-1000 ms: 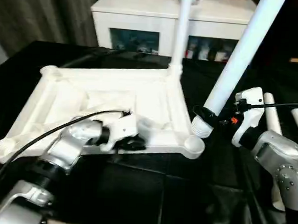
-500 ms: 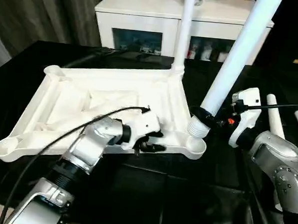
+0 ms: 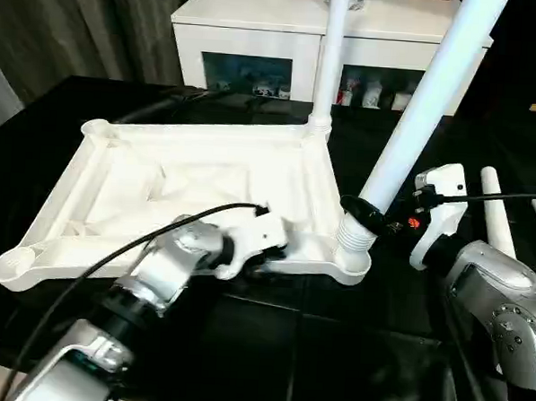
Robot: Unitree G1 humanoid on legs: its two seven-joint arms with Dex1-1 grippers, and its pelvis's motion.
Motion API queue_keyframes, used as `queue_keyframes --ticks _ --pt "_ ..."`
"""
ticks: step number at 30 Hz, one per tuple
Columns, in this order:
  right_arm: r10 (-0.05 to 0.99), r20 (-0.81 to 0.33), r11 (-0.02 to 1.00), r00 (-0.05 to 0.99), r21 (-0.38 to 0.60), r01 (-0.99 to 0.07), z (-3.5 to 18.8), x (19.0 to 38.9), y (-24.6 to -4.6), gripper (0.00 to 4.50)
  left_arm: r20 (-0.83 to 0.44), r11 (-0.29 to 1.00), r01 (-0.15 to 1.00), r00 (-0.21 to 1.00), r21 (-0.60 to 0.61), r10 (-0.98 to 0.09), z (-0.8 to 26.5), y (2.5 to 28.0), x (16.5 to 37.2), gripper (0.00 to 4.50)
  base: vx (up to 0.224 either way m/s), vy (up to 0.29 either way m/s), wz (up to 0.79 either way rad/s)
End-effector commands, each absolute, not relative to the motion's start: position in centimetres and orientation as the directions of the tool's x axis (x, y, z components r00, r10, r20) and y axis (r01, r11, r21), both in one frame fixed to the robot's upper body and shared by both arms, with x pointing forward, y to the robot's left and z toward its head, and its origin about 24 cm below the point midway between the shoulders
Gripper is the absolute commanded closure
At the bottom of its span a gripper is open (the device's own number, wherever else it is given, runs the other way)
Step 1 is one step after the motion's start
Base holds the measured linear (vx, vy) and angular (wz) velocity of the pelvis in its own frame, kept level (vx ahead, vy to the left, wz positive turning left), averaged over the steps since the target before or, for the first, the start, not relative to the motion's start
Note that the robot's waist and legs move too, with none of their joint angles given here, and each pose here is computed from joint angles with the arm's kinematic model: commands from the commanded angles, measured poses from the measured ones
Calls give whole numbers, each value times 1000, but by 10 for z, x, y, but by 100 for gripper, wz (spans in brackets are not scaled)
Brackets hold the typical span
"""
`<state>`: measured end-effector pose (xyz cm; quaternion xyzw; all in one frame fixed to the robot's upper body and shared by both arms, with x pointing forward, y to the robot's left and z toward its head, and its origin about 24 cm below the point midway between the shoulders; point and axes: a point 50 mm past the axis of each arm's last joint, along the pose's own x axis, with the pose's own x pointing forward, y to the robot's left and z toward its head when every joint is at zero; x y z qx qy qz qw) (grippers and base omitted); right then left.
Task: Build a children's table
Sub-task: Insert table leg to table base
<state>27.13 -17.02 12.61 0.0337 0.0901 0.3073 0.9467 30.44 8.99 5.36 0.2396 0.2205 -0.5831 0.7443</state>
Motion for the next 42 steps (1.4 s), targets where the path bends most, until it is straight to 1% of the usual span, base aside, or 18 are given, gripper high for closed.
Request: queue_keyframes --ticks 1,3,6,7,9,11,12,13,14,16,17,18,20,22,24,31,38,42 --pt "594 -124 804 795 83 -588 132 270 -168 262 -587 214 970 239 112 -773 56 91 306 244 0 0 0" --pt "596 -127 803 793 80 -591 132 270 -167 262 -576 207 972 234 113 -783 56 91 307 271 0 0 0" --pt "597 -126 802 792 79 -592 132 271 -167 262 -570 203 974 224 100 -790 55 91 306 283 0 0 0" --pt "599 -126 800 791 80 -594 132 271 -167 262 -559 196 976 217 98 -800 55 90 306 304 0 0 0" --pt "604 -126 797 787 79 -599 132 271 -166 262 -548 176 978 208 110 -811 56 89 306 323 0 0 0" --pt "605 -127 796 786 77 -600 132 271 -166 262 -556 166 980 199 110 -807 56 90 306 335 0 0 0" --pt "606 -128 796 785 77 -601 132 270 -166 262 -559 160 981 195 111 -806 56 90 306 349 0 0 0" --pt "607 -128 795 785 77 -602 132 270 -166 262 -563 149 983 184 108 -806 55 90 306 349 0 0 0" --pt "607 -129 794 784 77 -603 132 270 -166 262 -566 136 985 172 105 -806 55 89 305 368 0 0 0" --pt "614 -134 789 778 75 -610 132 270 -165 262 -571 123 988 155 94 -806 54 89 305 371 0 0 0" --pt "615 -134 788 777 75 -611 132 270 -165 262 -571 121 988 152 92 -806 54 90 305 386 0 0 0" --pt "622 -141 783 771 74 -618 131 270 -165 262 -576 117 989 148 91 -804 54 90 305 386 0 0 0" --pt "629 -152 776 762 69 -627 130 269 -165 262 -588 98 991 132 88 -798 53 91 305 411 0 0 0" --pt "630 -166 775 758 68 -629 127 269 -166 262 -597 86 993 115 78 -794 51 93 305 419 0 0 0" --pt "630 -171 775 758 68 -629 127 269 -166 262 -599 83 994 112 76 -793 51 93 305 447 0 0 0" --pt "627 -231 776 744 104 -622 111 267 -171 262 -602 136 987 159 84 -782 49 97 310 450 0 0 0" --pt "646 -246 760 722 123 -638 107 271 -171 262 -600 136 987 159 84 -784 52 100 310 450 0 0 0" --pt "647 -264 757 715 114 -643 104 275 -173 262 -600 134 987 162 91 -784 52 101 310 450 0 0 0"
